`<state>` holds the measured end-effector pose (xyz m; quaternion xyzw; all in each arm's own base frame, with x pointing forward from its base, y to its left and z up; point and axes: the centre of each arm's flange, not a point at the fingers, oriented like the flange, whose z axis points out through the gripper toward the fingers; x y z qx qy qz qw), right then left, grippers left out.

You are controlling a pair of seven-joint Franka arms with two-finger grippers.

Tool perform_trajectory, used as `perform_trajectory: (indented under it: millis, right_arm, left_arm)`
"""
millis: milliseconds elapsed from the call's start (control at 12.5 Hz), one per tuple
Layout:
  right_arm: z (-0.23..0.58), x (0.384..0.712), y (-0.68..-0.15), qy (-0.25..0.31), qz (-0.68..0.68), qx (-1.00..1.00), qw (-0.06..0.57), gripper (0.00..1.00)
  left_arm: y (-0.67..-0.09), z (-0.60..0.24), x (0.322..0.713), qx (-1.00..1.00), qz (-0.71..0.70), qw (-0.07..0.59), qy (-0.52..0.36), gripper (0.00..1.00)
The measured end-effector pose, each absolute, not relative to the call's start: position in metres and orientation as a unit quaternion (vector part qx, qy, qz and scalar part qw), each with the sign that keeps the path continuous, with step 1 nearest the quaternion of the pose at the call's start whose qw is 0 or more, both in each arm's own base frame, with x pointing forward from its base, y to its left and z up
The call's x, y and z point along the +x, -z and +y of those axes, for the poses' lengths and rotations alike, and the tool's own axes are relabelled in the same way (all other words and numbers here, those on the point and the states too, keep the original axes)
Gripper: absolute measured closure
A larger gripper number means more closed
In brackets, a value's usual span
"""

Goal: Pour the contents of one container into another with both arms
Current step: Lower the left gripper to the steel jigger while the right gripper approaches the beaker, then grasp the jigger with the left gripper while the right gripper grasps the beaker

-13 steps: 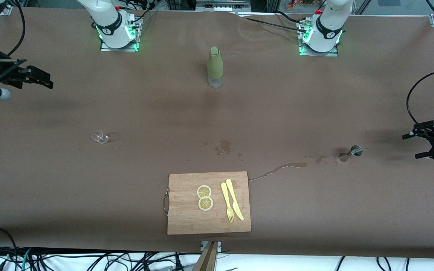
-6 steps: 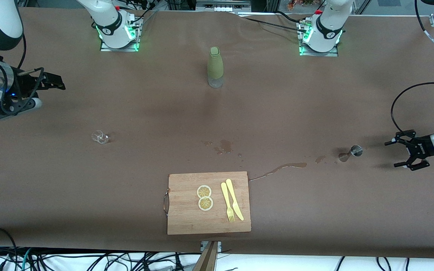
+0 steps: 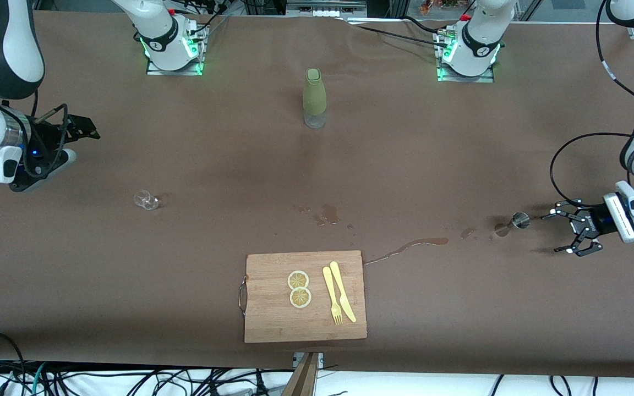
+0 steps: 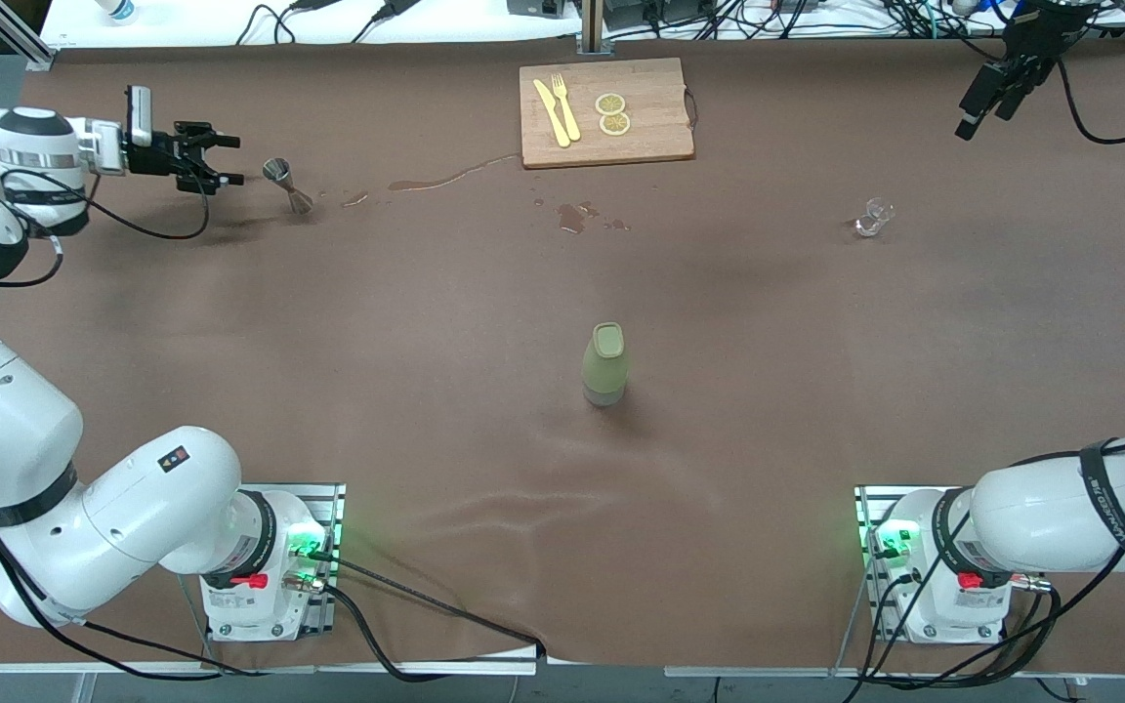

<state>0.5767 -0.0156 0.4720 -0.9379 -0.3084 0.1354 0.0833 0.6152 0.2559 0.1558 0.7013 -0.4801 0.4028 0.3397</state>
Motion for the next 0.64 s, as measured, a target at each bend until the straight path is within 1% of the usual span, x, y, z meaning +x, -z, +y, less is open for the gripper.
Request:
perform_trajectory:
  millis: [240,399,639]
  right_arm:
    - [-0.061,0.587,-0.44,-0.096,-0.368,-0.91,0.166,0.0]
    - [-0.091,0.59,-0.416,-0.067,-0.398,-0.891,0.209,0.0]
    - [-0.114,0.593,-0.393,-0.016,-0.428,-0.863,0.268,0.0]
  left_arm:
    - [-0.132,0.239,0.613,0.67,-0.474,0.363,-0.44,0.0]
    - [-0.121,0.233,0.609,0.661,-0.484,0.37,-0.438,0.0]
    - [-0.109,0.225,0.607,0.647,-0.501,0.369,-0.44,0.0]
